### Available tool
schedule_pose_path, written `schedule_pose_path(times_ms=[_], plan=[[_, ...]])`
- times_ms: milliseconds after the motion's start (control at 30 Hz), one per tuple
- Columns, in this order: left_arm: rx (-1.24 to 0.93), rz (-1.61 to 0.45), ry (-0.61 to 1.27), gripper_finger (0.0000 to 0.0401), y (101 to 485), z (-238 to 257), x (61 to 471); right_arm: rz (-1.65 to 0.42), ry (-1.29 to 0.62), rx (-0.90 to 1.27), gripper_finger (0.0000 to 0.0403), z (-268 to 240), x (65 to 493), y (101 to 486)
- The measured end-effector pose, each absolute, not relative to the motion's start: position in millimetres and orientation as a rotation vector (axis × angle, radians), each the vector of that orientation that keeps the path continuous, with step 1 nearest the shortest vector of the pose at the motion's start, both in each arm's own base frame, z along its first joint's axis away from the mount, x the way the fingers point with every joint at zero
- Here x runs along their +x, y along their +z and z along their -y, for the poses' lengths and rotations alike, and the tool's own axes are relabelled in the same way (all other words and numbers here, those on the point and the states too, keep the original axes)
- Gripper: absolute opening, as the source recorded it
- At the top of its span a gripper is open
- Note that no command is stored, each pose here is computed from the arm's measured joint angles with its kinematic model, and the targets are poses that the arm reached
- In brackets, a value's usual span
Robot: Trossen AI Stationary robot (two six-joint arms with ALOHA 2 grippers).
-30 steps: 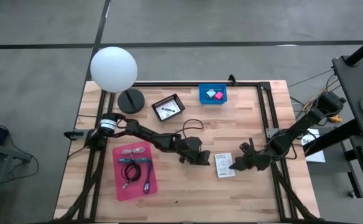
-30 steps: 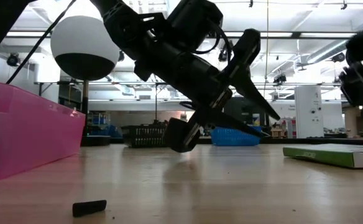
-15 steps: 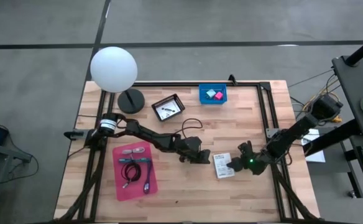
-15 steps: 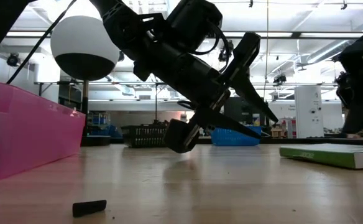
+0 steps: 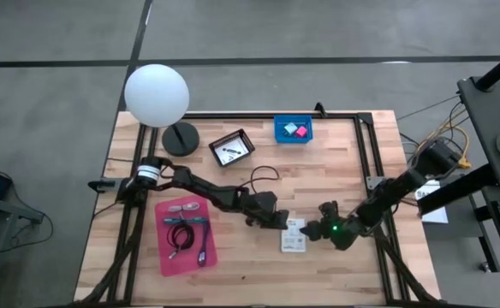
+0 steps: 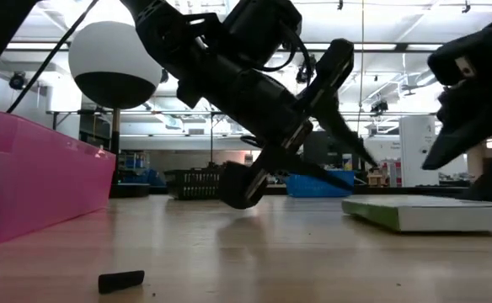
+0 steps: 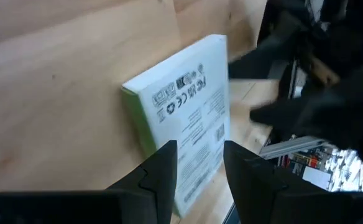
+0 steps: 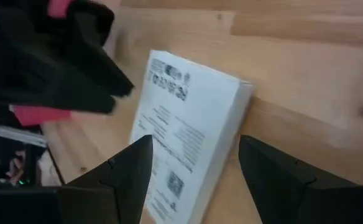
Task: Pick and place items into bin
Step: Put the card reader box into the black bin
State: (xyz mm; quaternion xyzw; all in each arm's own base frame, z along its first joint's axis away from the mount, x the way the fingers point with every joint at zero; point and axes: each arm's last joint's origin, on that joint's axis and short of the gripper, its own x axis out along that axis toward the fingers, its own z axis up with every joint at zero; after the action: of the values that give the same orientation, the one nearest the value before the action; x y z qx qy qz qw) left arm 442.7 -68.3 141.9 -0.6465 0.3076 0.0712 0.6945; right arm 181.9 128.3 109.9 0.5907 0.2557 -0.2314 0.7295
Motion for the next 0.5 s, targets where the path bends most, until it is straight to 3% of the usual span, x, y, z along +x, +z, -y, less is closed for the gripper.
schedule_pose_path(times_ms=[500], plan=[[-1.384, -0.783, 0.225, 0.0116, 132.7, 77.4, 434.7, -0.568, -0.447, 1.363, 0.0224, -133.9, 188.7, 107.8]])
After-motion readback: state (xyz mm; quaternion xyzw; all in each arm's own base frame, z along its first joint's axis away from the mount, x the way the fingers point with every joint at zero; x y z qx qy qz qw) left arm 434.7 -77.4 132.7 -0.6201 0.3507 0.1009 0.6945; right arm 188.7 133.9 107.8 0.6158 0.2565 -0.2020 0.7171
